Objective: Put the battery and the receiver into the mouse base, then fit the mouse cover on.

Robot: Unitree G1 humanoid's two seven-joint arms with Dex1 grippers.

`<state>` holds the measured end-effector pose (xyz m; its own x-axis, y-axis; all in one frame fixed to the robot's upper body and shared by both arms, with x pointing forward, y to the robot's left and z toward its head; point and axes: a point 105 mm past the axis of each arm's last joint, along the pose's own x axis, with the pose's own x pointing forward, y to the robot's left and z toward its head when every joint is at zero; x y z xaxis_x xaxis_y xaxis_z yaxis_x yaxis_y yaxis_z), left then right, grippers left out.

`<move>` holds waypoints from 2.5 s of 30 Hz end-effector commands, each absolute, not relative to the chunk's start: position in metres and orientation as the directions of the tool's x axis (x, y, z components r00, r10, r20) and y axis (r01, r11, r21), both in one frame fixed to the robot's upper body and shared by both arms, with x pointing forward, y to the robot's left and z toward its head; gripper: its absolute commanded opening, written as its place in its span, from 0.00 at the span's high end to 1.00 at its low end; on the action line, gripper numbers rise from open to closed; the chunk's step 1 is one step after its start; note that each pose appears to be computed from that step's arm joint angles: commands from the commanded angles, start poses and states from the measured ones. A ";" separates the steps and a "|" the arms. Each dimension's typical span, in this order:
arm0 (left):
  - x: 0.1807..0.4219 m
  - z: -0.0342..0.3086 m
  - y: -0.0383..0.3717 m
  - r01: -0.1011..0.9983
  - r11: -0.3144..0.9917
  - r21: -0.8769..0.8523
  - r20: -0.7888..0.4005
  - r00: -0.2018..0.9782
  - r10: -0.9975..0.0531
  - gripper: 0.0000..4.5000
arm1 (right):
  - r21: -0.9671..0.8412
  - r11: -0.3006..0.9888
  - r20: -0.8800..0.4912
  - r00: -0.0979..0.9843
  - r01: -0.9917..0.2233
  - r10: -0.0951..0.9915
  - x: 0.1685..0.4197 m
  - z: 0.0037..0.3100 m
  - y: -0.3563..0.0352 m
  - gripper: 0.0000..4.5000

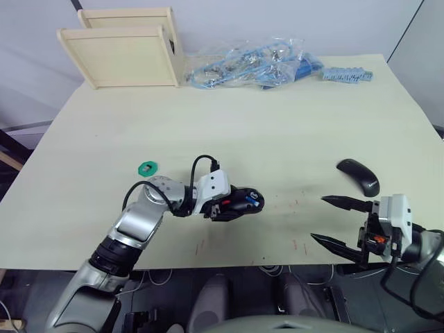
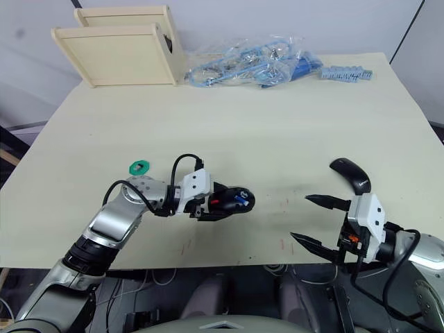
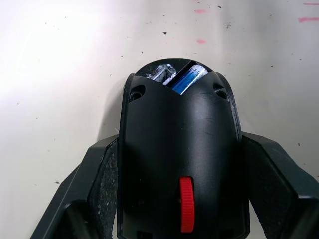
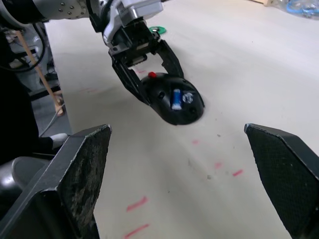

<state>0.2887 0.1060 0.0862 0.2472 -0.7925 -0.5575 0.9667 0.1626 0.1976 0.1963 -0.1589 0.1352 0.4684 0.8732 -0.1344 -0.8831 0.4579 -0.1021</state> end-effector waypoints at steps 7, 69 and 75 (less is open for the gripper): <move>0.280 0.101 0.127 0.965 0.205 0.162 -0.500 0.259 -0.827 0.02 | -0.157 0.453 -0.088 0.469 -0.878 0.879 0.193 0.146 -0.156 0.00; 0.338 0.144 0.340 0.526 0.847 0.075 -0.438 0.781 -0.446 0.61 | -0.200 0.381 0.115 0.365 -0.903 0.924 0.203 0.168 -0.102 0.00; 0.341 0.144 0.339 0.540 0.836 0.091 -0.446 0.773 -0.451 0.61 | -0.198 0.388 0.120 0.371 -0.900 0.921 0.205 0.168 -0.101 0.00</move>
